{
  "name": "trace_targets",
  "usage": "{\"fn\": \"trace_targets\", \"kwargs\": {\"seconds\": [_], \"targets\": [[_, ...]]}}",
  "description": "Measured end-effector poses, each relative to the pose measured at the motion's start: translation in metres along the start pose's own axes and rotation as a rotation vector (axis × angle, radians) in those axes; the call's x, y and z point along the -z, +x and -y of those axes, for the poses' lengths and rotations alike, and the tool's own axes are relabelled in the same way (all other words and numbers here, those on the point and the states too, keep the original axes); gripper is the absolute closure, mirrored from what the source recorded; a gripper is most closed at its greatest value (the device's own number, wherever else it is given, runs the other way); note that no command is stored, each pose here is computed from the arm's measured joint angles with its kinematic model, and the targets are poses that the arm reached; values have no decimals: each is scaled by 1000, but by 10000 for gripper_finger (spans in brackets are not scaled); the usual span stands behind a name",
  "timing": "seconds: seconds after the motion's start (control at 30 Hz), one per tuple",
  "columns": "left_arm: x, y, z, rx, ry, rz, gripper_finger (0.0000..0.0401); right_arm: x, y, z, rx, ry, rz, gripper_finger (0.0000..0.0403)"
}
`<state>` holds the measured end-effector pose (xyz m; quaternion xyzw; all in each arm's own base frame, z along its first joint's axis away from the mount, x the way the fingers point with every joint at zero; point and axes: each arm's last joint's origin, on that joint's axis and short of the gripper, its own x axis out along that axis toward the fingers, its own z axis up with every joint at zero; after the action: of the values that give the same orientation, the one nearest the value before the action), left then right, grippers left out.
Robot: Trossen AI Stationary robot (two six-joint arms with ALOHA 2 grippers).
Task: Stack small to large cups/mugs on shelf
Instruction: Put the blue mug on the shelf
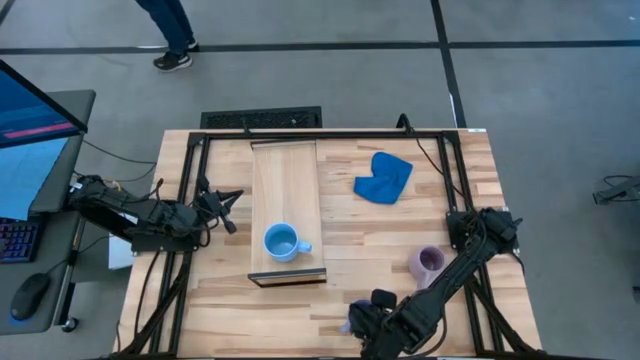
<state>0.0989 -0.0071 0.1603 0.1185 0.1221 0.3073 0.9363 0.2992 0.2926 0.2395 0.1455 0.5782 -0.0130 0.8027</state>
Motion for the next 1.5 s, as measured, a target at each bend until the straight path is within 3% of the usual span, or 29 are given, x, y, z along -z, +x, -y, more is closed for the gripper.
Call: {"fn": "trace_targets", "kwargs": {"seconds": [0.47, 0.67, 1.5], "targets": [[0, 0, 0, 0, 2, -2, 401, 2, 0, -3, -14, 130, 4, 159], [0, 0, 0, 0, 3, -2, 401, -3, 0, 0, -9, 12, 8, 159], [1, 0, 0, 0, 12, -6, 401, -4, 2, 9, 25, 14, -64, 159]]}}
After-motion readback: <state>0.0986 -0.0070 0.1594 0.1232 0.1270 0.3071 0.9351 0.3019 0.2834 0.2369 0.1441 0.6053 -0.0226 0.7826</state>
